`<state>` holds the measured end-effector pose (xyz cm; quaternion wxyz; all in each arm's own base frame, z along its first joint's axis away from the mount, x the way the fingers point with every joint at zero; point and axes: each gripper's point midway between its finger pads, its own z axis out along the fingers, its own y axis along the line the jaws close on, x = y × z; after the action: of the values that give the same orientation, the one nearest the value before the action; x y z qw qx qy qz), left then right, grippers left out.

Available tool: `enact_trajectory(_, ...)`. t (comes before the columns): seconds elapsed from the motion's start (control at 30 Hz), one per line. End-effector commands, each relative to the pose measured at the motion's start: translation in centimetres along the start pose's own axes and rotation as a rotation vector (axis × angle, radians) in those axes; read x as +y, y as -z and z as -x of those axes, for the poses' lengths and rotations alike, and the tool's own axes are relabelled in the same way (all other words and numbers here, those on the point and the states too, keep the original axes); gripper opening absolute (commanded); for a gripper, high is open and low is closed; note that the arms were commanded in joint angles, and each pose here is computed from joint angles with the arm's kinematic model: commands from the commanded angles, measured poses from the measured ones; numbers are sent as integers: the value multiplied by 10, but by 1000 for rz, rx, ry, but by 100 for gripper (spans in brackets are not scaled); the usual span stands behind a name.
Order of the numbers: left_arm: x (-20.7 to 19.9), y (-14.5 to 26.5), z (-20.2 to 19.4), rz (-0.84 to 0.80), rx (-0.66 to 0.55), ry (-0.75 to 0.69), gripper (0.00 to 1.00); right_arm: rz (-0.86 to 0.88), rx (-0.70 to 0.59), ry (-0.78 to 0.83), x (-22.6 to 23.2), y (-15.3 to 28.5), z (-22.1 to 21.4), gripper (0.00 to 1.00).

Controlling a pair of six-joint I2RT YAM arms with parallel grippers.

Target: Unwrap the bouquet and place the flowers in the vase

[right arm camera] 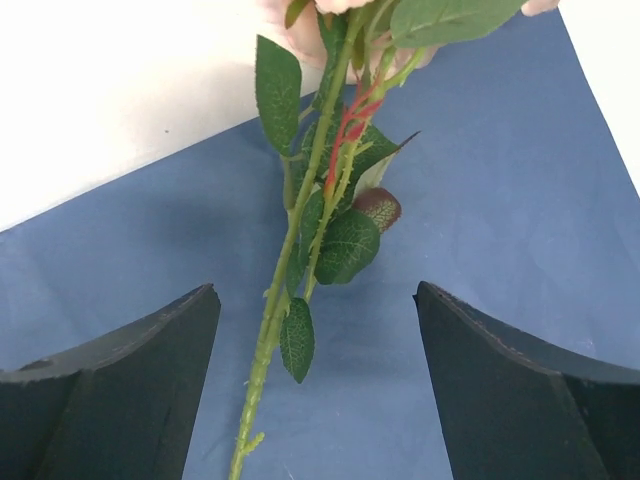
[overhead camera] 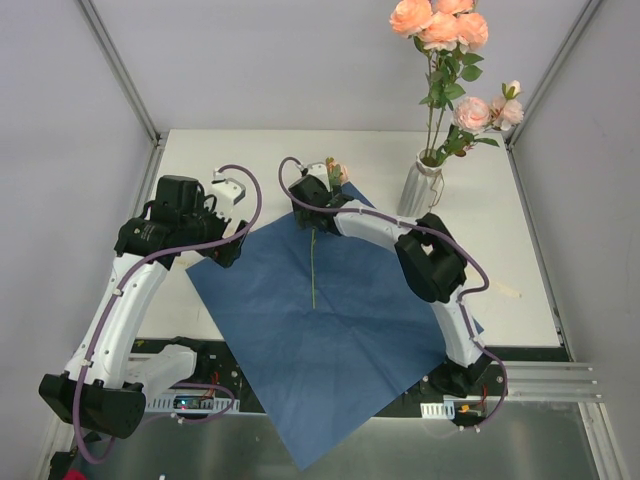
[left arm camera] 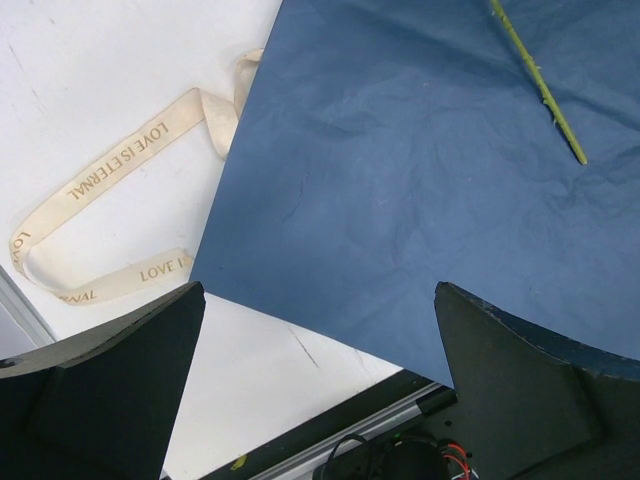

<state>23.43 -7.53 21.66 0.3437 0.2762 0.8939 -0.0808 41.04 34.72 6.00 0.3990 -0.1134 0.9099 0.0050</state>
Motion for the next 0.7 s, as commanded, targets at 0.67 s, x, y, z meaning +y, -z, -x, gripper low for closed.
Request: enact_trajectory(0.67,1,8,2,17,-38,-44,99,-77,23,-107,-4,-21,0,47)
